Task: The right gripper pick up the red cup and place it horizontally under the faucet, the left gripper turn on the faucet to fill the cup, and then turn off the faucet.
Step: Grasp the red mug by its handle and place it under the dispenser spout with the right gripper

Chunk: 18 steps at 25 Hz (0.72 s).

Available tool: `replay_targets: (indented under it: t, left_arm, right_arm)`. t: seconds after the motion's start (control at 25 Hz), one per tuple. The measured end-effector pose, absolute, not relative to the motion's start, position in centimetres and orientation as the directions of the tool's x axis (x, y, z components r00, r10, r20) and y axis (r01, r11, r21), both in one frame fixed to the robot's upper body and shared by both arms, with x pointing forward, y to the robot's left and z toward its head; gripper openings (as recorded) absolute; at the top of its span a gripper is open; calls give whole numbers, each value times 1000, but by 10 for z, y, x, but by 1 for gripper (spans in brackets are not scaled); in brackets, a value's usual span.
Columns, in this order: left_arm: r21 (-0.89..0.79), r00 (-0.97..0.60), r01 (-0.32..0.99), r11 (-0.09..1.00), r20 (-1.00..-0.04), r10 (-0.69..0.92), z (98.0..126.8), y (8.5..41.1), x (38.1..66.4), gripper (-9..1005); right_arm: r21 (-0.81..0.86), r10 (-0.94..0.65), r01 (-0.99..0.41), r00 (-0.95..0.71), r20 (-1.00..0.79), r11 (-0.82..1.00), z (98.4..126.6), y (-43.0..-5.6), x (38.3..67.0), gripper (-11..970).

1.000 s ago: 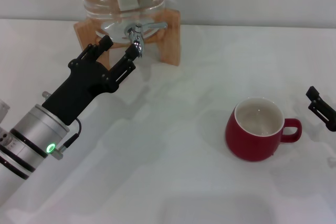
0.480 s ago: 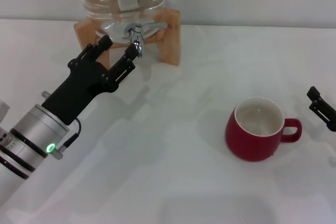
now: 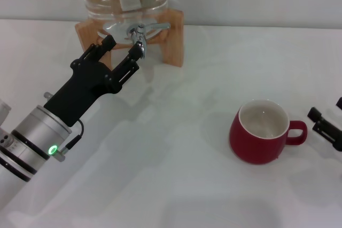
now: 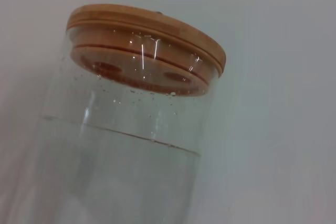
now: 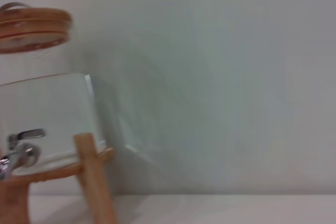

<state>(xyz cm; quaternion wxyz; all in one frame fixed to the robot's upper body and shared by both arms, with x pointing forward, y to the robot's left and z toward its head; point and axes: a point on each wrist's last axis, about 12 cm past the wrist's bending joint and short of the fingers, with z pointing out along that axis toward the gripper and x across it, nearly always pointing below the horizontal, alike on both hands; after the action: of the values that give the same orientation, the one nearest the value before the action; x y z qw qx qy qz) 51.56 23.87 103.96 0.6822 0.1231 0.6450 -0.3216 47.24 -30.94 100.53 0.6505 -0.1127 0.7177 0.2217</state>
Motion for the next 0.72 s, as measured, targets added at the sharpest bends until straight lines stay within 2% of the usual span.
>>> replay_targets:
  t: [0.24,0.72]
  left_arm:
    - [-246,-39,598,763,-960,-279,1040,238,516,757]
    - [-251,-42,592,766,-959,-282,1038,240,514,757]
  right_arm:
    - [152,88,-518,-146,-985,842,1005,-305,471,873]
    - [135,50,-529,-173,-984,838,1001,-294,482,873]
